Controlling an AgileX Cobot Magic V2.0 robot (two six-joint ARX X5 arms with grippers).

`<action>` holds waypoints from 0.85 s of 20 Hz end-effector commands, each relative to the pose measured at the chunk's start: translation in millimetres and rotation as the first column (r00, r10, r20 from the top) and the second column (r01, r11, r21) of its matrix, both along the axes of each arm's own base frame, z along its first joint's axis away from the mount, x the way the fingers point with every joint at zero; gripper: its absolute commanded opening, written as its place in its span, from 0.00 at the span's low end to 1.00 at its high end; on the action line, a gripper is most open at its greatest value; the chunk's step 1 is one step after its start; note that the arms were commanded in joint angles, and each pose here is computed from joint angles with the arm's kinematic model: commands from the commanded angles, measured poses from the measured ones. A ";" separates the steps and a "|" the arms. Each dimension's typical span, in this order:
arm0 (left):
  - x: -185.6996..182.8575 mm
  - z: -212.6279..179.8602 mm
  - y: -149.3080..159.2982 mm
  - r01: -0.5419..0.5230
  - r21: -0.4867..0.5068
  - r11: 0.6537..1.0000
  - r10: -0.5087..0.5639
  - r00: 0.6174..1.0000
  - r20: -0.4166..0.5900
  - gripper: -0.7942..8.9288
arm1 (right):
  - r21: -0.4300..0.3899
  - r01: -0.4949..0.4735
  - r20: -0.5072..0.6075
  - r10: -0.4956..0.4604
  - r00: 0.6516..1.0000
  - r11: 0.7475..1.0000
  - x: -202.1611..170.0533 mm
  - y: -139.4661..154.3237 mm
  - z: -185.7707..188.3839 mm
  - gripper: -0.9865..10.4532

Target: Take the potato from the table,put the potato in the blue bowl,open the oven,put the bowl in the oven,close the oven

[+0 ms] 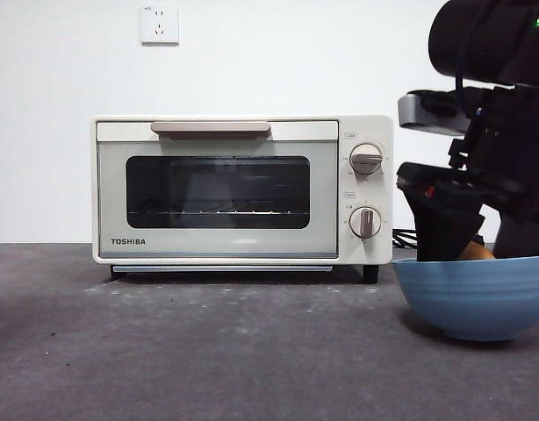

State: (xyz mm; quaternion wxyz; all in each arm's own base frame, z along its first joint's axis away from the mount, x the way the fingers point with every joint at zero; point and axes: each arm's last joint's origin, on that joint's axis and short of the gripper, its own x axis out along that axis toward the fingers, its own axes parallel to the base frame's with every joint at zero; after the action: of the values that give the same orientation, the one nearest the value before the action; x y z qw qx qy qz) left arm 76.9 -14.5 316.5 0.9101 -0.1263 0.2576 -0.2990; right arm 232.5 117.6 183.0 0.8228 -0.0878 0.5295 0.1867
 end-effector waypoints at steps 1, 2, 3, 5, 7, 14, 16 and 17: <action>-0.4 0.0 -0.3 0.012 0.007 1.000 -0.012 1.000 0.010 0.07 | -0.012 0.004 -0.026 -0.005 1.000 1.000 -1.0 -0.4 -6.6 0.19; -0.4 -0.1 -0.3 0.012 0.007 1.000 -0.012 1.000 0.010 0.07 | -0.010 0.009 -0.030 -0.009 1.000 1.000 -1.2 -0.4 -6.6 0.26; -0.4 -0.1 -0.3 0.011 0.007 1.000 -0.011 1.000 0.010 0.07 | -0.008 0.009 -0.030 -0.009 1.000 1.000 -1.3 -0.4 -6.4 0.32; -0.4 0.0 -0.3 0.012 0.007 1.000 -0.012 1.000 0.010 0.07 | -0.013 0.008 -0.037 -0.009 0.999 1.000 -2.2 -0.9 -6.2 0.38; -0.4 0.0 -0.3 0.011 0.007 1.000 -0.011 1.000 0.011 0.07 | -0.015 0.008 -0.041 -0.009 0.999 1.000 -2.8 -1.2 -6.1 0.46; 1.5 2.3 -0.3 0.011 0.006 1.000 -0.011 0.999 0.038 0.07 | 0.028 0.008 0.045 -0.010 0.999 1.000 -12.1 -5.9 19.3 0.51; 7.1 3.7 -0.1 0.010 0.003 1.000 -0.010 0.999 0.048 0.07 | 0.052 0.006 0.091 -0.011 0.996 0.999 -21.9 -10.8 36.2 0.50; 11.4 4.5 0.0 0.011 -0.001 1.000 -0.011 0.999 0.052 0.07 | 0.066 0.004 0.118 -0.012 0.993 0.998 -27.4 -13.5 44.8 0.50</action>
State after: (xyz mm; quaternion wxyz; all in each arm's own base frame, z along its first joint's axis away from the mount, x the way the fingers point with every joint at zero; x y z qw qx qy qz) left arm 87.6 -14.3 320.9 0.9155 -0.1186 0.2365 -0.3032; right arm 205.6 104.0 229.3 0.8561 -0.0721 0.4726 0.1963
